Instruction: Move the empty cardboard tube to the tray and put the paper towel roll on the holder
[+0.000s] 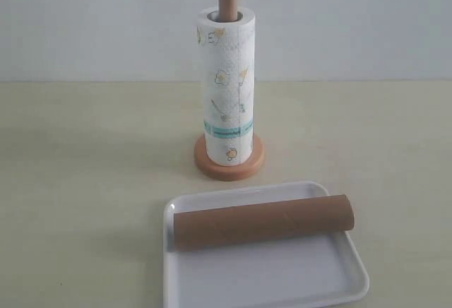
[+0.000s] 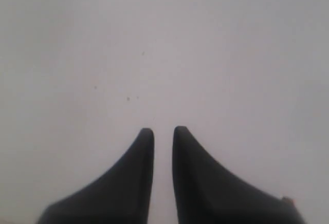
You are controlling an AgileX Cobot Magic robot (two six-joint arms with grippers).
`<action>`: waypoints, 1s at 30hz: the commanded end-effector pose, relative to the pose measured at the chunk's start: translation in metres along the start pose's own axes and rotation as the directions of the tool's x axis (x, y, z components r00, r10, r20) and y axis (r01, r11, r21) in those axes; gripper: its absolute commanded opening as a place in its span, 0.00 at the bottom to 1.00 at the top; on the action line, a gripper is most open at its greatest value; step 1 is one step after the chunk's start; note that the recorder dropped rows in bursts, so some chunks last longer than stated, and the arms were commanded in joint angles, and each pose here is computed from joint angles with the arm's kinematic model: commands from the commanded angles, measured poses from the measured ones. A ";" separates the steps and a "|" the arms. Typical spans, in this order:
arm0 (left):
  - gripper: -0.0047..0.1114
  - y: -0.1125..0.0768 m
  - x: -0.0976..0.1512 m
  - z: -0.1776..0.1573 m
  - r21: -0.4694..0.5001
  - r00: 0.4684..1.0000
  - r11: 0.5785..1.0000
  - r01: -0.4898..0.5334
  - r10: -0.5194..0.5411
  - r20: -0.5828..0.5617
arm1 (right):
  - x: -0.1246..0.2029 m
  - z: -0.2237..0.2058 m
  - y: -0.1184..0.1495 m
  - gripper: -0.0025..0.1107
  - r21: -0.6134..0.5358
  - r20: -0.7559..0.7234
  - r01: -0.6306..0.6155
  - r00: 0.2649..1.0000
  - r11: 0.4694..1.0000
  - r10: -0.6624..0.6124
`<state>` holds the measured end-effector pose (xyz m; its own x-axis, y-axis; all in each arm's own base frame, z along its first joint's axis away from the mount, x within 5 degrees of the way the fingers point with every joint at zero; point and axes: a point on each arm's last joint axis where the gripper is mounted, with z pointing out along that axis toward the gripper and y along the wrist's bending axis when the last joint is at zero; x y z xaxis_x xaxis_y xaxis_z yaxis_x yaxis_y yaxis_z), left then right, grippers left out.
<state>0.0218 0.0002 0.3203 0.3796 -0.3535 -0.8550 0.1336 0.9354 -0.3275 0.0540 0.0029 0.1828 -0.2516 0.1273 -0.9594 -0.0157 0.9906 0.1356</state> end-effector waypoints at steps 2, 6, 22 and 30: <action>0.15 0.022 0.057 -0.002 -0.059 0.989 0.998 -0.034 0.025 -0.146 | -0.001 0.000 0.000 0.02 0.005 0.010 0.007 1.000 1.000 -0.007; 0.15 0.034 0.085 -0.007 -0.068 0.986 0.996 -0.056 0.045 -0.158 | -0.001 0.000 0.000 0.02 0.005 0.010 0.007 1.000 1.000 -0.007; 0.15 0.046 0.124 -0.022 0.012 0.782 0.937 -0.350 0.299 -0.546 | -0.001 0.000 0.000 0.02 0.005 0.010 0.007 1.000 1.000 -0.007; 0.15 0.046 0.131 -0.027 0.051 0.732 0.947 -0.318 0.280 -0.621 | -0.001 0.000 0.000 0.02 0.005 0.010 0.007 1.000 1.000 -0.007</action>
<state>0.0537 -0.0025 0.1836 -0.2485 0.0092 -0.9686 0.0310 0.9995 0.0015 0.0540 0.0029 0.1828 -0.2516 0.1273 -0.9594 -0.0157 0.9906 0.1356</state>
